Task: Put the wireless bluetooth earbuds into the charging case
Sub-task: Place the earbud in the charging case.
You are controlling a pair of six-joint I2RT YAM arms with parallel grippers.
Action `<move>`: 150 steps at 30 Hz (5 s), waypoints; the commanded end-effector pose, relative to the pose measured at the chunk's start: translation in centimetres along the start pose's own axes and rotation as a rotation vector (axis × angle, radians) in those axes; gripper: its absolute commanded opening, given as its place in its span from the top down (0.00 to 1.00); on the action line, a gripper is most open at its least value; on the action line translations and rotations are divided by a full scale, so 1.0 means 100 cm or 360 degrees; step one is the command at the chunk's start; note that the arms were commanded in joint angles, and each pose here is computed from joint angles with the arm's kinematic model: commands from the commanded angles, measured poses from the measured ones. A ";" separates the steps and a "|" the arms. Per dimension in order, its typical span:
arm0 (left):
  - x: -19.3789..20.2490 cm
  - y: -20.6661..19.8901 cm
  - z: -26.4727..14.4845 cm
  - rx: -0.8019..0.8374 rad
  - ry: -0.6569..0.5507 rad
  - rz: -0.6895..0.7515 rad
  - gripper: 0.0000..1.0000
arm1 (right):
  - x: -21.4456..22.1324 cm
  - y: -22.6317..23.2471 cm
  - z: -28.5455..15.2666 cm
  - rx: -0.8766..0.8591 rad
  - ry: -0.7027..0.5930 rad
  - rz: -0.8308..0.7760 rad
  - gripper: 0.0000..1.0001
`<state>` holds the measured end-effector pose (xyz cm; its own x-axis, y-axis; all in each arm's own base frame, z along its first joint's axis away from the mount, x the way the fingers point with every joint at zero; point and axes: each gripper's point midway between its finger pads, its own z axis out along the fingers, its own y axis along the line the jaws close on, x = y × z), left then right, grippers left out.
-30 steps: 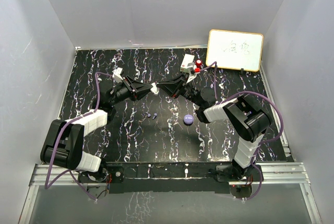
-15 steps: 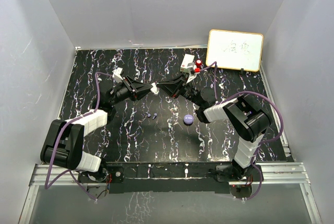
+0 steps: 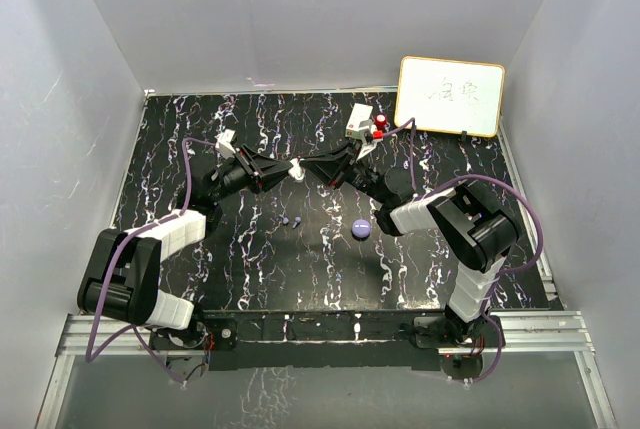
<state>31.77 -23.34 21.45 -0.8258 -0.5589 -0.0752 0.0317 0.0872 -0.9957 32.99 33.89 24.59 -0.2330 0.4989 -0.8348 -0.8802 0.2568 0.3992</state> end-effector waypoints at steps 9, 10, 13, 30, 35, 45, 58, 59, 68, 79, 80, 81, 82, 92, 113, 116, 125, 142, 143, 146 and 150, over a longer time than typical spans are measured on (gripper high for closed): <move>0.008 -0.028 -0.008 0.0116 0.0024 0.0110 1.00 | -0.072 0.054 0.005 -0.0331 -0.0431 -0.0319 1.00; 0.009 -0.027 -0.008 0.0115 0.0025 0.0108 1.00 | -0.072 0.054 0.005 -0.0330 -0.0431 -0.0317 1.00; 0.009 -0.028 -0.008 0.0116 0.0025 0.0110 1.00 | -0.071 0.054 0.005 -0.0329 -0.0429 -0.0319 1.00; 0.013 -0.026 -0.007 0.0112 0.0046 0.0112 1.00 | -0.072 0.053 0.006 -0.0327 -0.0435 -0.0320 1.00; 0.013 -0.027 -0.007 0.0117 0.0049 0.0119 1.00 | -0.072 0.052 0.006 -0.0327 -0.0432 -0.0318 1.00; 0.011 -0.032 -0.006 0.0122 0.0042 0.0128 1.00 | -0.068 0.051 0.003 -0.0310 -0.0419 -0.0314 1.00; 0.011 -0.036 -0.007 0.0134 0.0029 0.0139 1.00 | -0.067 0.051 -0.002 -0.0285 -0.0416 -0.0319 1.00; 0.010 -0.035 -0.007 0.0133 0.0026 0.0137 1.00 | -0.067 0.051 -0.003 -0.0286 -0.0415 -0.0323 1.00; 0.008 -0.036 -0.006 0.0137 0.0007 0.0127 1.00 | -0.067 0.052 -0.004 -0.0290 -0.0411 -0.0328 1.00; 0.006 -0.033 -0.004 0.0135 -0.0001 0.0119 1.00 | -0.069 0.057 -0.003 -0.0320 -0.0412 -0.0340 1.00; 0.005 -0.033 -0.003 0.0133 -0.0003 0.0118 1.00 | -0.070 0.057 -0.003 -0.0325 -0.0411 -0.0342 1.00; 0.005 -0.032 -0.003 0.0132 -0.0001 0.0116 1.00 | -0.069 0.057 -0.003 -0.0329 -0.0406 -0.0339 1.00; 0.005 -0.032 -0.003 0.0134 -0.0001 0.0118 1.00 | -0.068 0.057 -0.003 -0.0333 -0.0403 -0.0337 1.00; 0.003 -0.035 -0.002 0.0144 -0.0005 0.0119 1.00 | -0.066 0.057 -0.003 -0.0336 -0.0392 -0.0332 1.00; 0.001 -0.039 -0.001 0.0156 -0.0022 0.0122 1.00 | -0.067 0.054 -0.002 -0.0314 -0.0404 -0.0305 0.84; 0.001 -0.039 -0.001 0.0157 -0.0023 0.0119 1.00 | -0.067 0.053 -0.002 -0.0311 -0.0403 -0.0303 0.81; 0.000 -0.042 -0.001 0.0169 -0.0022 0.0129 1.00 | -0.069 0.051 -0.003 -0.0301 -0.0412 -0.0301 0.71; 0.005 -0.009 -0.002 0.0082 -0.0016 0.0058 1.00 | -0.114 0.034 -0.012 -0.0188 -0.0567 -0.0336 0.46; 0.005 -0.007 -0.002 0.0077 -0.0015 0.0054 1.00 | -0.119 0.036 -0.015 -0.0187 -0.0581 -0.0339 0.45; 0.006 0.000 -0.002 0.0057 -0.0018 0.0043 1.00 | -0.119 0.034 -0.021 -0.0148 -0.0566 -0.0325 0.44; 0.004 0.001 -0.001 0.0071 -0.0023 0.0029 1.00 | -0.109 0.020 -0.019 -0.0003 -0.0417 -0.0308 0.45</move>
<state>31.48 -23.45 20.27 -0.8199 -0.5691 -0.0627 0.0184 0.0832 -0.9964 35.20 29.01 28.45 -0.1199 0.5822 -0.8041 -0.8525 0.3547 0.3840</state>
